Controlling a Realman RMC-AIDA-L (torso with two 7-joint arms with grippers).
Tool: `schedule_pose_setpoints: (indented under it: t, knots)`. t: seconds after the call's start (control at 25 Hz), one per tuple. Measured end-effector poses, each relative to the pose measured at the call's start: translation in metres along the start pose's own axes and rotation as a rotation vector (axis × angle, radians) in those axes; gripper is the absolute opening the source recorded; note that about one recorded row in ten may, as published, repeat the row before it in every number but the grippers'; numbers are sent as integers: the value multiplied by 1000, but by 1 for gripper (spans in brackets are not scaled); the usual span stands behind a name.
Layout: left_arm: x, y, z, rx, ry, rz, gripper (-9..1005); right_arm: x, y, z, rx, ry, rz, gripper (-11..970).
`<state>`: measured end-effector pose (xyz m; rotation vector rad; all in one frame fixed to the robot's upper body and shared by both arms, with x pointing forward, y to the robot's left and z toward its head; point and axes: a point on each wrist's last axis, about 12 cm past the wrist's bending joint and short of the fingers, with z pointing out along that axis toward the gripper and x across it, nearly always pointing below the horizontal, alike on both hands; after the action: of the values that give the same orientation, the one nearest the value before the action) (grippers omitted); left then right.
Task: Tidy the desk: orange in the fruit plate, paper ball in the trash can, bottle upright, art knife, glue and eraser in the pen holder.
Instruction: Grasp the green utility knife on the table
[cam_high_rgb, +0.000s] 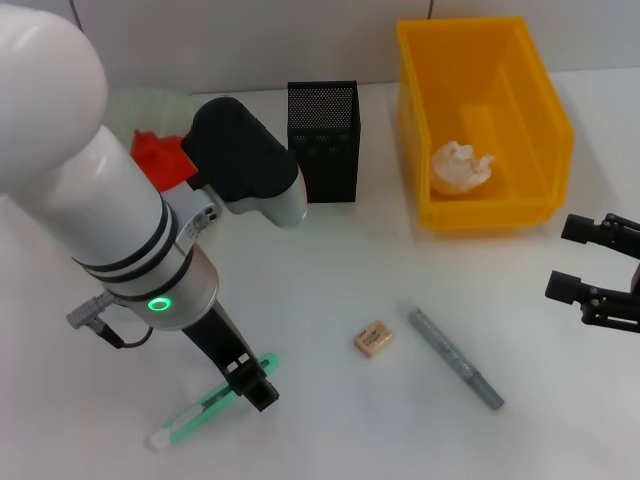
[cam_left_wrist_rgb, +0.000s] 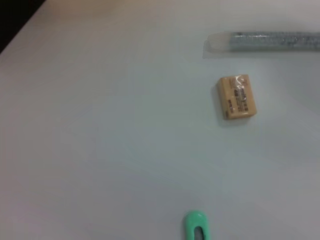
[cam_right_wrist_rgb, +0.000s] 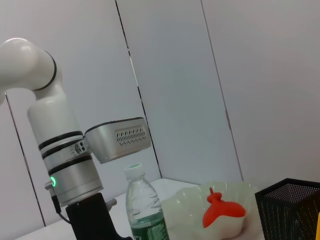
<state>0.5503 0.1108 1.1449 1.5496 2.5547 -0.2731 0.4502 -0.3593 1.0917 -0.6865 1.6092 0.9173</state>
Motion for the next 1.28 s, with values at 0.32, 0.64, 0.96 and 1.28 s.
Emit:
schedule_pose_setpoints:
  t: [0.32,0.64,0.96,1.28]
  knots:
    - [1,0,3,-1,7,-1,699,1,0,0,-1,7,2,802]
    - [3,2,7,-26,35,5,692,1,0,0,-1,7,3,801]
    - [2,-1,8,-27,44,20,685,1,0,0,-2,6,3,800]
    - [2,-1,8,-27,48,21,612,1,0,0,-2,6,2,799]
